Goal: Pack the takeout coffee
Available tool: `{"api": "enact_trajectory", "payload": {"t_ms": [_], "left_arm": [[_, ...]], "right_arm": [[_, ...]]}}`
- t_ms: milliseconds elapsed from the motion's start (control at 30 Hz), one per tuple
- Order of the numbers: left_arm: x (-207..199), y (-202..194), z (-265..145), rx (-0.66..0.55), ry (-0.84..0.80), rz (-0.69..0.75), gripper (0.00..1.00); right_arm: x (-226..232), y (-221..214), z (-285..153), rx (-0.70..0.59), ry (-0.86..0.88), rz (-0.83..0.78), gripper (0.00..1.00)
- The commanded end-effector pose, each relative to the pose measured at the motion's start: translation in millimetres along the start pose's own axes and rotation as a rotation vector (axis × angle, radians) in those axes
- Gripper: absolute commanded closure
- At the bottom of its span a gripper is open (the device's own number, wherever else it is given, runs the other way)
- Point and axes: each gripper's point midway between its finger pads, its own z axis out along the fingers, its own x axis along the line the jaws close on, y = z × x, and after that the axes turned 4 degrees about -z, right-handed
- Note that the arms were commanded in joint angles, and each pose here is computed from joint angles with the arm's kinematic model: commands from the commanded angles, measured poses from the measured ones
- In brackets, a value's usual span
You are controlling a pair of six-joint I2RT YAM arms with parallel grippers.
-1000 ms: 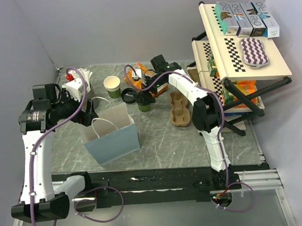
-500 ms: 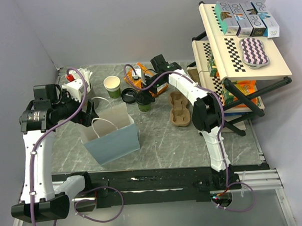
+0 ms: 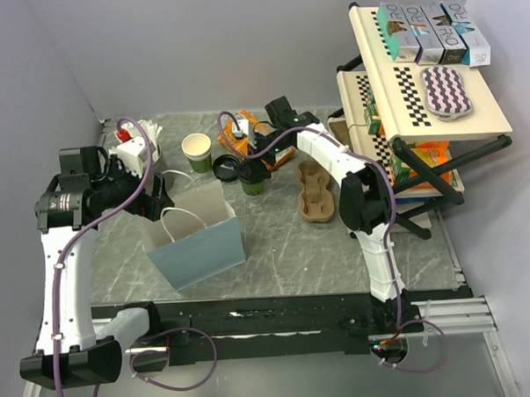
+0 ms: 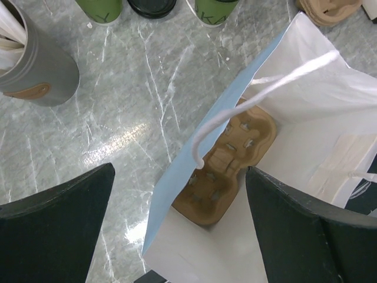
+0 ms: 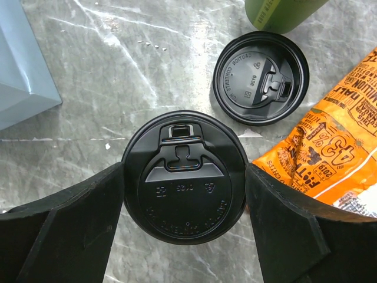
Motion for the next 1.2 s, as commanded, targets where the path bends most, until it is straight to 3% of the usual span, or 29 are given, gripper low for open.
{"api": "enact_trajectory", "payload": {"t_ms": [0, 133, 167, 267, 333, 600, 867, 1033, 1167], "left_arm": [[-2.4, 20.6, -3.6, -0.071, -0.013, 0.009, 0.01], [-8.4, 45.8, -11.4, -0.138, -0.037, 0.03, 0.02], [-9.0, 53.5, -14.5, -0.157, -0.037, 0.043, 0.02], [-8.6, 59.6, -15.4, -0.172, -0.037, 0.055, 0.01], [-7.2, 58.9, -14.5, -0.172, -0.033, 0.067, 0.01], [7.1, 32.6, -11.3, -0.066, 0.012, 0.167, 0.01], [9.3, 11.4, -3.2, 0.028, -0.031, 0.175, 0.02], [11.0, 15.8, 9.3, 0.027, -0.071, 0.153, 0.08], [0.7, 15.5, 13.2, 0.05, -0.171, 0.161, 0.22]], "right_arm": [[0.7, 43.3, -37.4, -0.057, -0.077, -0.054, 0.27], [7.4, 56.6, -50.0, -0.081, -0.084, -0.045, 0.42], [9.5, 62.0, -54.6, -0.09, -0.085, -0.046, 0.58], [14.8, 70.5, -64.5, -0.1, -0.092, -0.033, 0.87], [17.1, 74.3, -68.8, -0.106, -0.097, -0.021, 0.93], [41.4, 108.8, -107.6, -0.154, -0.109, -0.02, 1.0], [78.6, 138.4, -147.1, -0.218, -0.105, -0.027, 1.0], [96.2, 151.2, -163.0, -0.245, -0.094, -0.029, 1.0], [108.0, 175.9, -185.4, -0.292, -0.113, -0.061, 1.0]]}}
